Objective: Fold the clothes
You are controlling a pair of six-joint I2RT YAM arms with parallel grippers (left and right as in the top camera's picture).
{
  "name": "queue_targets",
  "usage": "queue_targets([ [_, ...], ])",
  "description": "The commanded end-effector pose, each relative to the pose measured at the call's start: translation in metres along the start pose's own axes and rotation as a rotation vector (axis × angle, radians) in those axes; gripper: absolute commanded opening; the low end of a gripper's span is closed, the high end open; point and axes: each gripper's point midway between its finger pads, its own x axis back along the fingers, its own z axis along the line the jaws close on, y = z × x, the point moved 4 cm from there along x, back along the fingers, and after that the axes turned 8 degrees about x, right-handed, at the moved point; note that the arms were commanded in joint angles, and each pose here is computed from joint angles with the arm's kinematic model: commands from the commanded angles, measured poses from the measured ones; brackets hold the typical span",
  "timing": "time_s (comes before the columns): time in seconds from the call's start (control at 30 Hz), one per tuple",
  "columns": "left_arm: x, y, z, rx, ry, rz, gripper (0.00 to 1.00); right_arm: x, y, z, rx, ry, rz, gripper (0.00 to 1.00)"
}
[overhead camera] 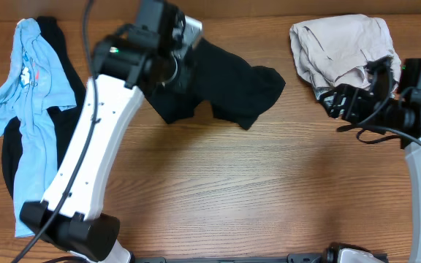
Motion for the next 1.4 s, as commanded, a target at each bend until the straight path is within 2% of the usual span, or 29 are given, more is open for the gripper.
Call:
queue_targets([
  [0.0, 0.041, 0.024, -0.006, 0.008, -0.012, -0.129, 0.04, -0.005, 0.001, 0.022, 0.062, 0.042, 0.005, 0.81],
  [0.17, 0.066, 0.041, -0.01, -0.001, -0.023, -0.216, 0.04, -0.019, 0.0, 0.052, 0.154, 0.096, 0.016, 0.8],
  [0.6, 0.087, 0.059, -0.011, -0.009, -0.016, -0.32, 0.04, -0.116, -0.033, 0.102, 0.131, 0.136, 0.256, 0.74],
  [0.87, 0.101, 0.07, -0.006, -0.006, 0.032, -0.384, 0.04, -0.173, -0.057, 0.136, 0.084, 0.165, 0.337, 0.73],
  [1.17, 0.104, 0.071, 0.001, 0.003, 0.084, -0.395, 0.04, -0.185, -0.069, 0.145, 0.15, 0.078, 0.328, 0.77],
  [1.37, 0.103, 0.069, 0.002, 0.004, 0.085, -0.385, 0.04, -0.194, -0.077, 0.144, 0.03, 0.0, 0.299, 0.8],
])
